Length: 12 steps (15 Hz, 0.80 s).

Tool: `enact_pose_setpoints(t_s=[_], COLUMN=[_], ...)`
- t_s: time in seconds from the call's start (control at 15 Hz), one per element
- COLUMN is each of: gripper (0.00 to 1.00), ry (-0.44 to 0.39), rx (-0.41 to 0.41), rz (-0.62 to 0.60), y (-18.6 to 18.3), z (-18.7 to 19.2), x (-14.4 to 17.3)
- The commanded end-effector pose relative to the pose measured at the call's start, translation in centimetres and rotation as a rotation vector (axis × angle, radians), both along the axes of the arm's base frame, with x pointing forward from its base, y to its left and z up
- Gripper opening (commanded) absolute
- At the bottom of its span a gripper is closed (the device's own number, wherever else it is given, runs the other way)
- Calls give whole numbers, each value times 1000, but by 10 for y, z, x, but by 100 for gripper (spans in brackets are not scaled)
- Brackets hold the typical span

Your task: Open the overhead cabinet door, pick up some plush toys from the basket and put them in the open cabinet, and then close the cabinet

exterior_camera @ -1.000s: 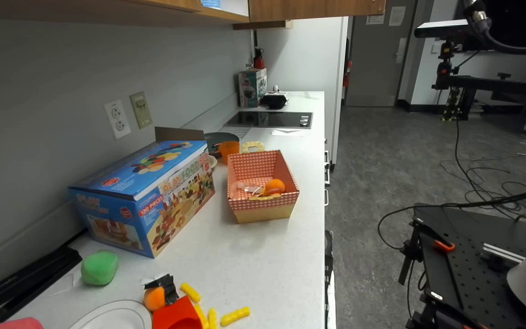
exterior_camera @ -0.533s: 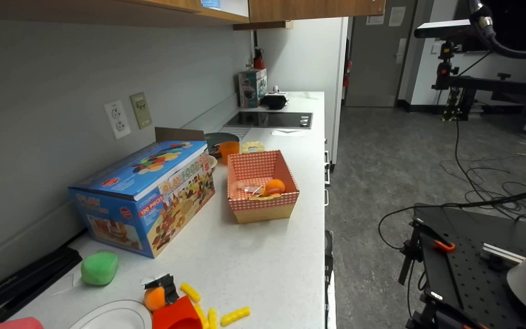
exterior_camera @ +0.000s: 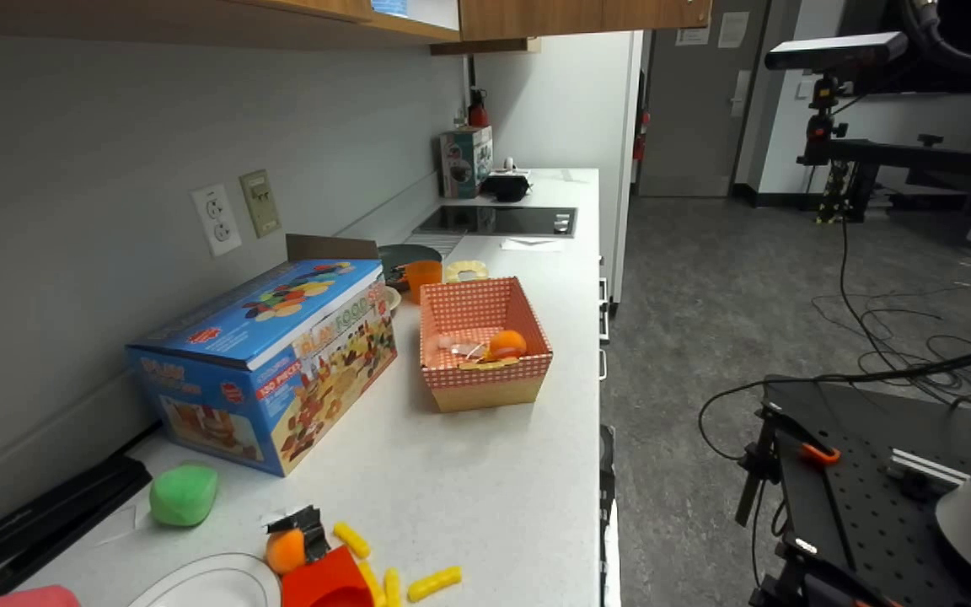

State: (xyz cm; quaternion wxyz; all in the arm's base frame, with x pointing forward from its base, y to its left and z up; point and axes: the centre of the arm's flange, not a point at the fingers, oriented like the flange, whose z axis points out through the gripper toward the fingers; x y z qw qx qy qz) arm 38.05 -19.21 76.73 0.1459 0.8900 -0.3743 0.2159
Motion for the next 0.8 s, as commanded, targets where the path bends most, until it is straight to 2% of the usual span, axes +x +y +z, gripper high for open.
enact_pose_setpoints(t_s=[0.0, 0.13, 0.33, 0.47, 0.53, 0.73], gripper=[100, 100, 100, 100, 100, 100], ry=[49, 54, 46, 18, 41, 30], rx=[26, 31, 26, 21, 22, 23], rz=[-33, -25, 68, 24, 19, 5], y=[-27, -47, -89, -114, -95, -110], z=[25, 34, 48, 54, 42, 44], x=[-66, -93, -122, -131, -128, -138])
